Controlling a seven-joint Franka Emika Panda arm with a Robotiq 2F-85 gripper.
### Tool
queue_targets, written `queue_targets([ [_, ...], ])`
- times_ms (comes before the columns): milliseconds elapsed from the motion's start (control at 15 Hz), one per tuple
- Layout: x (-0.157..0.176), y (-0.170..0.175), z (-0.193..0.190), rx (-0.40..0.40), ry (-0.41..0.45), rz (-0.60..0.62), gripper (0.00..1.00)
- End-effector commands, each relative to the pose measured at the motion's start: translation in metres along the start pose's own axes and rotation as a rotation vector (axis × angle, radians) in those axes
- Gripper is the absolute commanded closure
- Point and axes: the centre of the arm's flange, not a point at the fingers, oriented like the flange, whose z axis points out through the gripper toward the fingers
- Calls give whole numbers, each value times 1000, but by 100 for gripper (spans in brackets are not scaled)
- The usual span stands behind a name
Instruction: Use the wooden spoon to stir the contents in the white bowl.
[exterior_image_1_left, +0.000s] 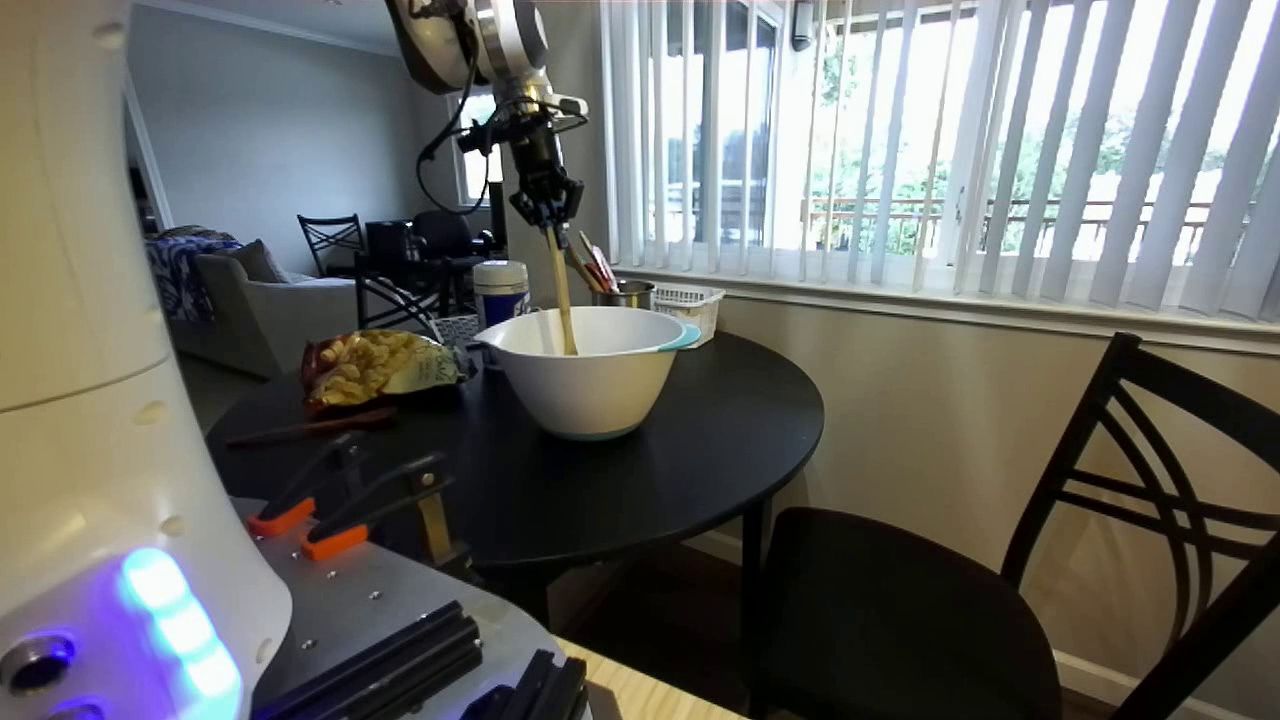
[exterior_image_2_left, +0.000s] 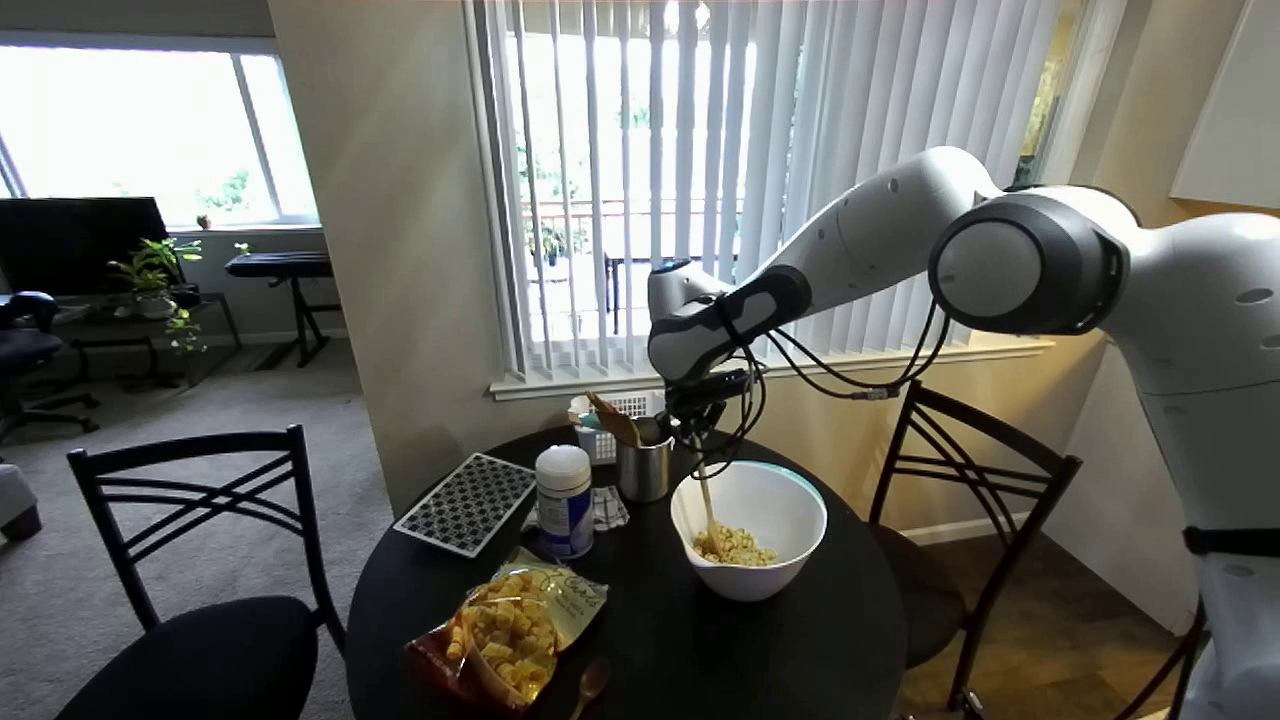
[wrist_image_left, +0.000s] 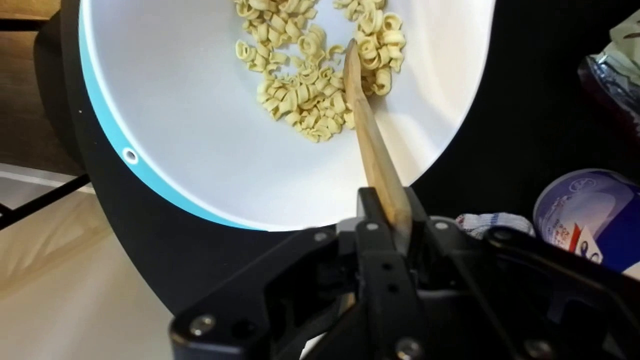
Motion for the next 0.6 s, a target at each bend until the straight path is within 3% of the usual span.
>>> queue_targets([
  [0, 12, 10, 12, -24, 53, 77, 97],
  [533, 7, 44, 12, -113, 82, 192, 97],
])
